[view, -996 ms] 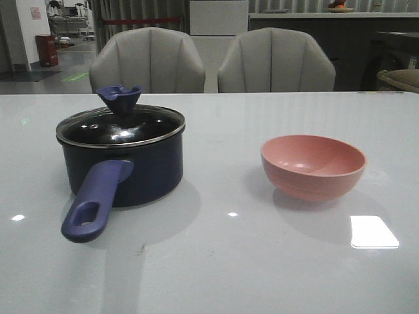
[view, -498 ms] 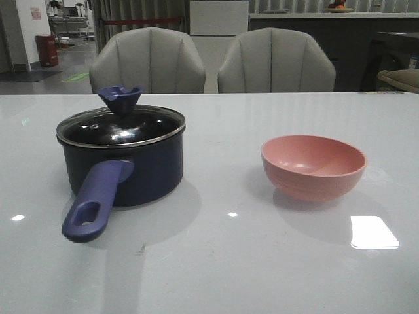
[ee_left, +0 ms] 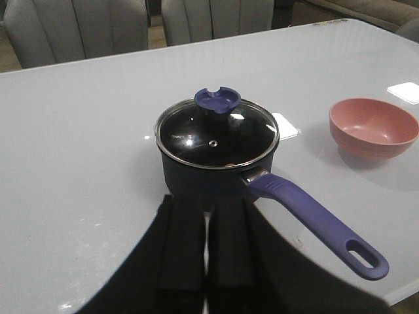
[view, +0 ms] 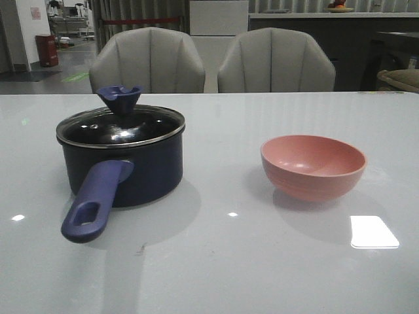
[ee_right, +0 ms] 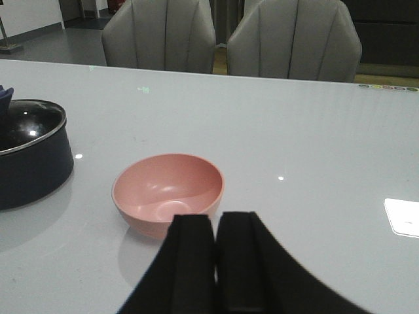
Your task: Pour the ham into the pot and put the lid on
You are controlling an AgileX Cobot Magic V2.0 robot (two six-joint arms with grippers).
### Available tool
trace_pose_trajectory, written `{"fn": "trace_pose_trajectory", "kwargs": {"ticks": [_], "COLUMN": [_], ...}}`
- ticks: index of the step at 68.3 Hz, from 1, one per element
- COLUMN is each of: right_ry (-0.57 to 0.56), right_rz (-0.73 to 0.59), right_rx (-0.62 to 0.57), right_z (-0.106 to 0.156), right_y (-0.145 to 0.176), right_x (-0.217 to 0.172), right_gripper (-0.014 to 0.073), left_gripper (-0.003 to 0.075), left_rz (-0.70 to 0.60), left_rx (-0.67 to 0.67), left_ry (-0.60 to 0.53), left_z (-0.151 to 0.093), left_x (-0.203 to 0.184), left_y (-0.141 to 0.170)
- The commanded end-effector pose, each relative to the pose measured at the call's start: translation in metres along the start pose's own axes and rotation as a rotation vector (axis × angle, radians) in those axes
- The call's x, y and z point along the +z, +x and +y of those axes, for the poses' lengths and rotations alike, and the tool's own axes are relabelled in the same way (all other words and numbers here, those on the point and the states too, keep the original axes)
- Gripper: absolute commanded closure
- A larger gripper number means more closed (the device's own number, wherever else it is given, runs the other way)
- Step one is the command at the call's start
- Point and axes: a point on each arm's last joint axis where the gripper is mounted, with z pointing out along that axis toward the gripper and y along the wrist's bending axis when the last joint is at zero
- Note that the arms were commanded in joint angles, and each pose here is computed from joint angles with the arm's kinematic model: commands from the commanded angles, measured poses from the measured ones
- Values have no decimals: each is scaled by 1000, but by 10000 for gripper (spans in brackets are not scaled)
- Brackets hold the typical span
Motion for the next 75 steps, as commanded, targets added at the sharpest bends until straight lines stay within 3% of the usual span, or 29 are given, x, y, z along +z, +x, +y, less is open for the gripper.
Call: {"fn": "trace_pose_trajectory", "kwargs": {"ticks": [1,21,49,75], "right_ry": [14,14,14,14], "right_rz": [-106,-106,-106,-106], "right_rx": [-13,-13,-13,-13], "right_z": [-1,-1,-1,-1], "right_y": [-17,-17,-17,-17], "right_x": [-2,-2,-2,-2], "right_gripper": [436,436,436,436], "left_gripper": [600,600,600,600], "left_rz": [-95,-93,-358,-439], "left_rx": [-7,-8,-10,-6], "left_ry": [14,-2,-316,-352], "left_z": [-1,0,17,19], "left_x": [-3,4,9,17], "left_y": [-14,-7,46,74]}}
